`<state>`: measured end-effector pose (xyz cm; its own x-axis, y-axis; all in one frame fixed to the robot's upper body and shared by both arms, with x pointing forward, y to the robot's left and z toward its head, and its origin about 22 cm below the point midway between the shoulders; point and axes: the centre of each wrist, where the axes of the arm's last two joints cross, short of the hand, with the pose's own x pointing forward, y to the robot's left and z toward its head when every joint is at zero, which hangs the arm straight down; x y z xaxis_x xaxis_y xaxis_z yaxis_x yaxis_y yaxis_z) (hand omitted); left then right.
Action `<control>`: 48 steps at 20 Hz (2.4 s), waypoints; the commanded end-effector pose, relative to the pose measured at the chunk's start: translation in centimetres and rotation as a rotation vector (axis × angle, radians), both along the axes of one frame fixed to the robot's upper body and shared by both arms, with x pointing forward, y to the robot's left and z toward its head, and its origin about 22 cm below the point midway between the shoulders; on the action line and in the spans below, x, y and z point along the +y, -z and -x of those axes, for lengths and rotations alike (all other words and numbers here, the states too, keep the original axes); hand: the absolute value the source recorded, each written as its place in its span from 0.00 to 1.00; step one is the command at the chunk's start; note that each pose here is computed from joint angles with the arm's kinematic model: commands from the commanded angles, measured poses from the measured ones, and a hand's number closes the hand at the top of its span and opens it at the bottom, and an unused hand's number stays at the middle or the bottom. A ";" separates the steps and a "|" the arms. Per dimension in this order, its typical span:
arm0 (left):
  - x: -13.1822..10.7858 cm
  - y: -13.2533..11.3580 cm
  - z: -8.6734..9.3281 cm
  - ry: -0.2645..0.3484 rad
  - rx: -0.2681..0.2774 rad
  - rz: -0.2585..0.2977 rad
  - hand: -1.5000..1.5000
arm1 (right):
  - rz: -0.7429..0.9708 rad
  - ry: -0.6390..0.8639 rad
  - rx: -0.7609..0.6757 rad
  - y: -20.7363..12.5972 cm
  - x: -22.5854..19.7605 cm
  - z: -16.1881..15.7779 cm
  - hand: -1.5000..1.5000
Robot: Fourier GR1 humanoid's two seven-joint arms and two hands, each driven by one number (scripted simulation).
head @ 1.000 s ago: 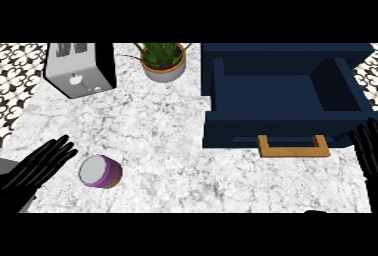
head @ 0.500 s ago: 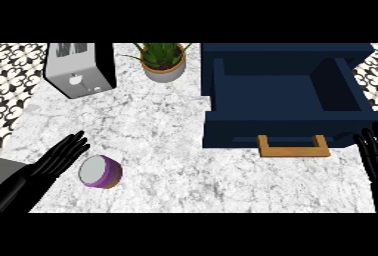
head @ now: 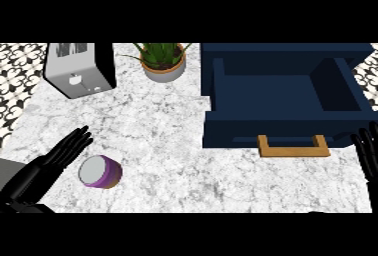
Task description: Pick up the can, place it into the drawer and close the drawer
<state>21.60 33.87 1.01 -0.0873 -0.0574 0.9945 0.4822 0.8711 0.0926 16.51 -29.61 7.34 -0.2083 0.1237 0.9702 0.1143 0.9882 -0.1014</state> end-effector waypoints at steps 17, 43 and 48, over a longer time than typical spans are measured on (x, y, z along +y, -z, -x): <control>3.7 7.3 -1.0 -0.028 0.037 -0.047 0.00 | -0.013 0.004 -0.007 -1.8 1.2 -0.9 0.00; 2.5 11.4 -3.6 -0.060 0.089 -0.035 0.00 | 0.010 -0.023 -0.021 -1.7 0.0 1.3 0.00; 0.9 12.8 -2.8 -0.032 0.098 -0.025 0.00 | 0.009 -0.011 -0.006 -2.1 -0.2 1.3 0.00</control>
<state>24.74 36.10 -10.85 0.0289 -0.1582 0.9870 0.4066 0.9039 0.1330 15.91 -29.60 8.74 -0.2241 0.1256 0.9664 0.1111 0.9885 -0.1027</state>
